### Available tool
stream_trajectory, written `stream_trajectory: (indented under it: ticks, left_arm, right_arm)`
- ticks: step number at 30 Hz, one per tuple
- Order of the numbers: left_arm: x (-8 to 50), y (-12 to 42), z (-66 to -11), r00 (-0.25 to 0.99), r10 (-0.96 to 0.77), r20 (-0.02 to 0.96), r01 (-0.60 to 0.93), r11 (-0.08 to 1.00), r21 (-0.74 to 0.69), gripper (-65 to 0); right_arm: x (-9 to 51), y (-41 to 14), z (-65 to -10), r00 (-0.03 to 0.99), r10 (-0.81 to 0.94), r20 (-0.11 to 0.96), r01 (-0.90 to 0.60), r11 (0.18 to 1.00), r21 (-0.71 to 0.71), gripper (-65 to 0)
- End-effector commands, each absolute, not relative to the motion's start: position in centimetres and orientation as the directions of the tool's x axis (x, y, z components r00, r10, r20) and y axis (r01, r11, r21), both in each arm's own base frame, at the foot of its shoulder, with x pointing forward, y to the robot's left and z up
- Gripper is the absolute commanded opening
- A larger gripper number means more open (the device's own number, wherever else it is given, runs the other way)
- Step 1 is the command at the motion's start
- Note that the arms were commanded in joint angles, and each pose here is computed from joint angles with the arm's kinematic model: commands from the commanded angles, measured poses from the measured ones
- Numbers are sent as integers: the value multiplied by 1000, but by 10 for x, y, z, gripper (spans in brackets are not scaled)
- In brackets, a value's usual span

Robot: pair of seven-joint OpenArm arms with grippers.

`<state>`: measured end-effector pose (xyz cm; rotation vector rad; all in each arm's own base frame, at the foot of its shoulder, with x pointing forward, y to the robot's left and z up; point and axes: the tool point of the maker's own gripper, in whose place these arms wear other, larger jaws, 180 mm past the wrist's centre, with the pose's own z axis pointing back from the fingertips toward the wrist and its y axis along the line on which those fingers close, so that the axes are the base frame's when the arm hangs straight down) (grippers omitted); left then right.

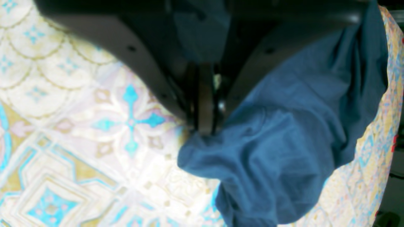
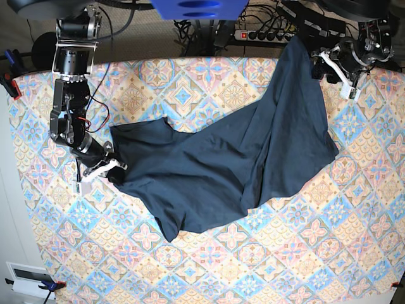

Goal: Layout the t-shirt on the table in an organized manner, then fold the t-shirt properly
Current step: 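Lift the shirt with both grippers and pull it across the table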

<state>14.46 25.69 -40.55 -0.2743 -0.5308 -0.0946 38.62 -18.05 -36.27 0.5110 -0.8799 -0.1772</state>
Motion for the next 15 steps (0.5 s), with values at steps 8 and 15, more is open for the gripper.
stream_trajectory:
  ticks: [8, 15]
  left_arm:
    - [149, 236, -412, 859, -29, 511, 201, 937, -284, -367]
    - [147, 204, -443, 894, -49, 446, 229, 904, -361, -371]
  right_arm:
    - [398, -185, -341, 582, -356, 731, -88, 866, 492, -650]
    - [398, -185, -340, 580, -356, 733, -90, 866, 492, -650]
